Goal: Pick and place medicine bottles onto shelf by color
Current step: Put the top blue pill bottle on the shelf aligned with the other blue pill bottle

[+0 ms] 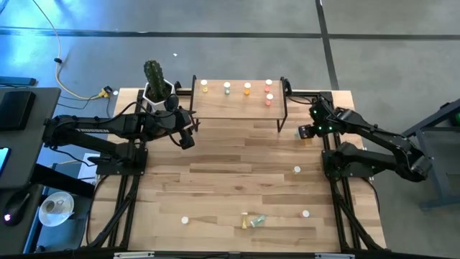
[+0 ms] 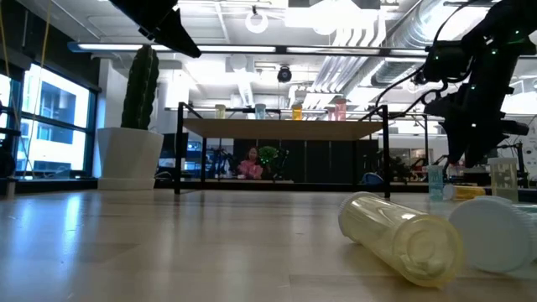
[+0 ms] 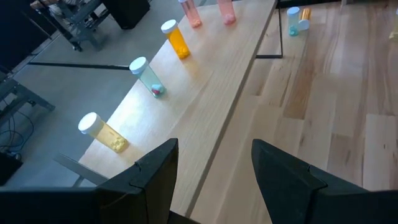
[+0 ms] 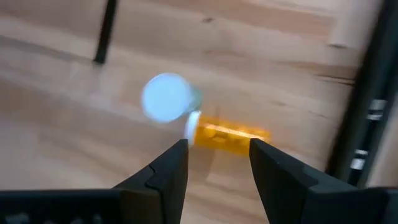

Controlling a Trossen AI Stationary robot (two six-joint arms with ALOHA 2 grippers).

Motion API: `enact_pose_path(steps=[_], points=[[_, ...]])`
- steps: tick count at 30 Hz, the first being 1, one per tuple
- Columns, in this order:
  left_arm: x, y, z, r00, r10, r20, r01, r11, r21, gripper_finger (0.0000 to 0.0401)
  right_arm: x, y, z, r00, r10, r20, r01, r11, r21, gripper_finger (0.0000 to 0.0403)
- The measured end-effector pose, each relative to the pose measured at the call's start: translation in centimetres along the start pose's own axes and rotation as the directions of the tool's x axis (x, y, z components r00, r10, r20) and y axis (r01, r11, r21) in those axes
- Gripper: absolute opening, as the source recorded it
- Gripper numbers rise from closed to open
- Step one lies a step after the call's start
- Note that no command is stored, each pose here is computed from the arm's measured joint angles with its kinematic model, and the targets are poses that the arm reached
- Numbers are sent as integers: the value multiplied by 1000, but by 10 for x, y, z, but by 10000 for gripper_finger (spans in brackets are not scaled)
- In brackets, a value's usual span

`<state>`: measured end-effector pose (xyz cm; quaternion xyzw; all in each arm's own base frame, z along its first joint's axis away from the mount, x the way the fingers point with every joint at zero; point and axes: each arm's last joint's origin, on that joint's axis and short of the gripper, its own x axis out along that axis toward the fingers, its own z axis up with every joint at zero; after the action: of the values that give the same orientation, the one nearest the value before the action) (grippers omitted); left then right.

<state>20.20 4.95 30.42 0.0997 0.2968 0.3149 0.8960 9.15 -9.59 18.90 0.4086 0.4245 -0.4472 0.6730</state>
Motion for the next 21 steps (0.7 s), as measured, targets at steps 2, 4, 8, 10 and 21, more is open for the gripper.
enact_pose_path(steps=[2, 4, 8, 10, 21], points=[[0, 0, 0, 1000, 0, 0, 0, 1000, -1, 193, 0, 0, 0, 1000, -14, 8, 14, 1000, 15, 162], [0, 0, 0, 1000, 0, 0, 0, 1000, -1, 193, 1, 0, 0, 1000, -16, 4, 16, 999, 45, 162], [0, 0, 0, 1000, 0, 0, 0, 1000, -2, 193, 7, -1, 0, 997, -51, -61, 55, 996, 66, 162], [0, 0, 0, 1000, 0, 0, 0, 1000, -1, 193, 12, -1, 0, 992, -77, -97, 85, 992, 88, 162], [0, 0, 0, 1000, 0, -1, 0, 1000, 0, 193, 12, 5, 10, 990, -74, -121, 83, 994, 65, 162]])
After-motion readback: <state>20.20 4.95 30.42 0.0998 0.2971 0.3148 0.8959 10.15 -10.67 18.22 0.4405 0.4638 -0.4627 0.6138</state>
